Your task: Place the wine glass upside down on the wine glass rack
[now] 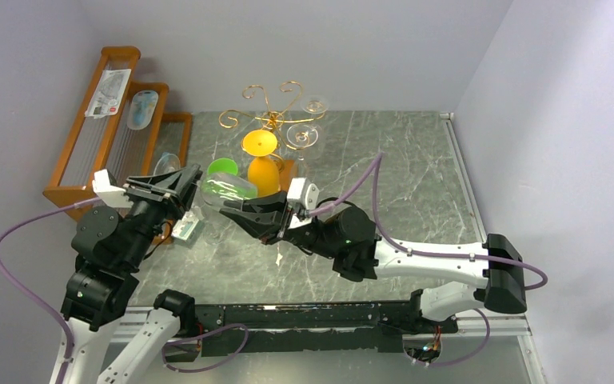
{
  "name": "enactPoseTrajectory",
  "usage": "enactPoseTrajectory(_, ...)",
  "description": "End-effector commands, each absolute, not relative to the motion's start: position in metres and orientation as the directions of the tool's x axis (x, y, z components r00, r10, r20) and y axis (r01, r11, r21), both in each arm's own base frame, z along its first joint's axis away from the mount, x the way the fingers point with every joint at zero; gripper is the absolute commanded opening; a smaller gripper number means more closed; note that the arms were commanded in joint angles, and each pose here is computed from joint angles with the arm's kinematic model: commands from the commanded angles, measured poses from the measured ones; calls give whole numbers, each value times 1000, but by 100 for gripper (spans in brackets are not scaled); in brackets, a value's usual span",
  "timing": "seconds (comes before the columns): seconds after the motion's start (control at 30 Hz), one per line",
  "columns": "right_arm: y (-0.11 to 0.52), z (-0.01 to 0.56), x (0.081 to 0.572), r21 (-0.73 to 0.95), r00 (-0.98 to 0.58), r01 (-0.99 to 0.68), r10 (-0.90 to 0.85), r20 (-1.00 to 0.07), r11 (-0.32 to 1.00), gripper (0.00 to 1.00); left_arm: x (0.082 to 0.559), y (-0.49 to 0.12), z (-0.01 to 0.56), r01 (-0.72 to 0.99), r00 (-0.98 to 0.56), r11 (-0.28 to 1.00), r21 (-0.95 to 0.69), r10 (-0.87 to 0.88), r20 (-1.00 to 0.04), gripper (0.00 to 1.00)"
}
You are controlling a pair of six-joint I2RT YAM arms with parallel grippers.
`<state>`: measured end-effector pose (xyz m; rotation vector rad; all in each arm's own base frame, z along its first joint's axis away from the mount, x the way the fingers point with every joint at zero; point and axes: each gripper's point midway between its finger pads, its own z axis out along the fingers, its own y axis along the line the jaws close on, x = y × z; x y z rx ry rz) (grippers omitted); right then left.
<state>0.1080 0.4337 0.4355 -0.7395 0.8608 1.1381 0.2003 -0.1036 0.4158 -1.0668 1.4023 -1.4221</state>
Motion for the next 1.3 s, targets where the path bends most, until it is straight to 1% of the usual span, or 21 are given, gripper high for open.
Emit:
enactPoseTrajectory(0.0,432,462,102,-72,196,-967,526,-827,245,0,195,-98,442,97,-256,-31,-995,-967,5,26)
enactPoseTrajectory(0.07,436,460,102,-71,191,-968,521,-832,241,0,195,-102,445,114,-275,-33,-993,-961,0,26)
enactPoseTrajectory(0.17,440,458,103,-63,183,-967,500,-846,247,0,193,-113,461,202,-327,-23,-979,-944,-45,25)
enactPoseTrajectory(0.23,439,458,102,-59,176,-968,496,-851,243,0,190,-121,472,258,-362,2,-966,-927,-99,17)
enactPoseTrajectory(0.27,440,457,101,-60,172,-970,488,-856,236,0,189,-126,476,275,-380,16,-961,-917,-124,10)
enactPoseTrajectory(0.3,441,455,102,-60,168,-970,476,-863,234,0,189,-129,479,291,-389,30,-956,-909,-147,6)
enactPoseTrajectory(0.33,443,453,102,-53,157,-972,465,-871,231,0,189,-131,482,309,-392,44,-950,-904,-169,5)
enactPoseTrajectory(0.37,444,450,102,-43,146,-972,454,-879,229,2,189,-133,485,330,-392,55,-942,-900,-190,5)
enactPoseTrajectory(0.5,441,435,102,-8,101,-975,411,-906,222,39,190,-134,485,388,-360,148,-910,-884,-297,5)
enactPoseTrajectory(0.53,438,431,101,-6,95,-975,397,-913,221,45,190,-132,484,399,-339,185,-898,-881,-331,5)
enactPoseTrajectory(0.67,422,413,96,16,53,-978,322,-945,206,61,190,-122,479,426,-231,381,-821,-831,-505,5)
enactPoseTrajectory(0.7,419,408,91,0,55,-982,287,-956,188,63,190,-120,477,440,-196,451,-777,-795,-573,5)
enactPoseTrajectory(0.77,410,400,81,-11,44,-989,220,-975,148,66,189,-118,474,460,-155,547,-699,-726,-670,5)
enactPoseTrajectory(0.87,392,383,69,-60,69,-994,102,-992,96,70,187,-119,469,502,-102,655,-564,-603,-791,5)
enactPoseTrajectory(0.97,375,391,68,-49,58,-993,77,-995,111,71,184,-125,462,558,-61,713,-425,-475,-878,5)
enactPoseTrajectory(1.03,367,407,72,-15,33,-989,118,-992,148,72,181,-132,458,611,-27,725,-320,-384,-923,5)
enactPoseTrajectory(1.17,363,453,82,205,-144,-958,285,-948,199,77,174,-149,445,717,37,685,-132,-227,-973,5)
enactPoseTrajectory(1.2,367,463,84,289,-221,-939,320,-922,186,77,174,-151,441,730,57,677,-95,-199,-978,5)
enactPoseTrajectory(1.27,380,477,84,384,-320,-912,340,-885,143,77,174,-154,438,747,100,664,-35,-165,-981,5)
